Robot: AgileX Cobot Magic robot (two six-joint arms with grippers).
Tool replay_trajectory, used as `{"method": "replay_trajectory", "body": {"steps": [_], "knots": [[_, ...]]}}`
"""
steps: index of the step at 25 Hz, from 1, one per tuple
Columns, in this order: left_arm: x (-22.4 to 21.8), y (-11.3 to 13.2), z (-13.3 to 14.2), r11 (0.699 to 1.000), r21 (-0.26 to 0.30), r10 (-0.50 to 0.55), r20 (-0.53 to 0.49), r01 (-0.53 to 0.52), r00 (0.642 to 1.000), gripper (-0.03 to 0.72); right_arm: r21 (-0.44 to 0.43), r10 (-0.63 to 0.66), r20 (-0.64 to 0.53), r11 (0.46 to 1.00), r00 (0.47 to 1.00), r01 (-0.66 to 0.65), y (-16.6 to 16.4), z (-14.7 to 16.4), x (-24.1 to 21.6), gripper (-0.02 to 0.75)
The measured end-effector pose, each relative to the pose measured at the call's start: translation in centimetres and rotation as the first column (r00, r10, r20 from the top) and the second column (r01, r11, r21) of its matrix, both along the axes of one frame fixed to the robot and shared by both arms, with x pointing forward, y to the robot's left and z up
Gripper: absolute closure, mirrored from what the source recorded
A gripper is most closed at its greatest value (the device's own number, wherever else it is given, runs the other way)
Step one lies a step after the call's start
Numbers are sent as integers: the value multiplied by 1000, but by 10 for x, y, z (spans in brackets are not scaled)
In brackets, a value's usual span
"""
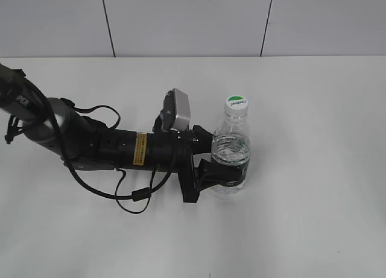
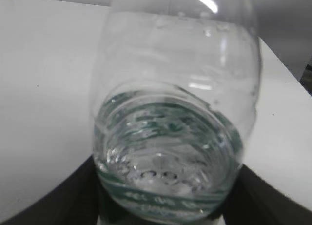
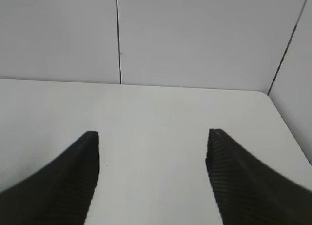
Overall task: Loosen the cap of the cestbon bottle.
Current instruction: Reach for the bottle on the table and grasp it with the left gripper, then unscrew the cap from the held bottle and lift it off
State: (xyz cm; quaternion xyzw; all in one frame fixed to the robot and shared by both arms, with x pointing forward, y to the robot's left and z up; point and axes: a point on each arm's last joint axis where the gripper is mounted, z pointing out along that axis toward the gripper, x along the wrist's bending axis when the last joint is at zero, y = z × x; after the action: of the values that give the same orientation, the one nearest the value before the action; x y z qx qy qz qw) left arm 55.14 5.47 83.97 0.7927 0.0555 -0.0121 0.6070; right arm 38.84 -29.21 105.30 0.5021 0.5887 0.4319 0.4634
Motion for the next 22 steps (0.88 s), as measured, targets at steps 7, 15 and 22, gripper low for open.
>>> {"method": "replay_trajectory", "body": {"steps": [7,15,22], "knots": [[0,0,0,1000,0,0,0,0,1000,265,-3,-11,-266,1000,964,11,1,19,32,214],[0,0,0,1000,-1,-1,0,1,1000,265,7,-12,-593,1000,805,20,3,26,71,214],[0,0,0,1000,-1,-1,0,1,1000,265,2,-9,-801,1000,599,18,6,30,99,214]]}}
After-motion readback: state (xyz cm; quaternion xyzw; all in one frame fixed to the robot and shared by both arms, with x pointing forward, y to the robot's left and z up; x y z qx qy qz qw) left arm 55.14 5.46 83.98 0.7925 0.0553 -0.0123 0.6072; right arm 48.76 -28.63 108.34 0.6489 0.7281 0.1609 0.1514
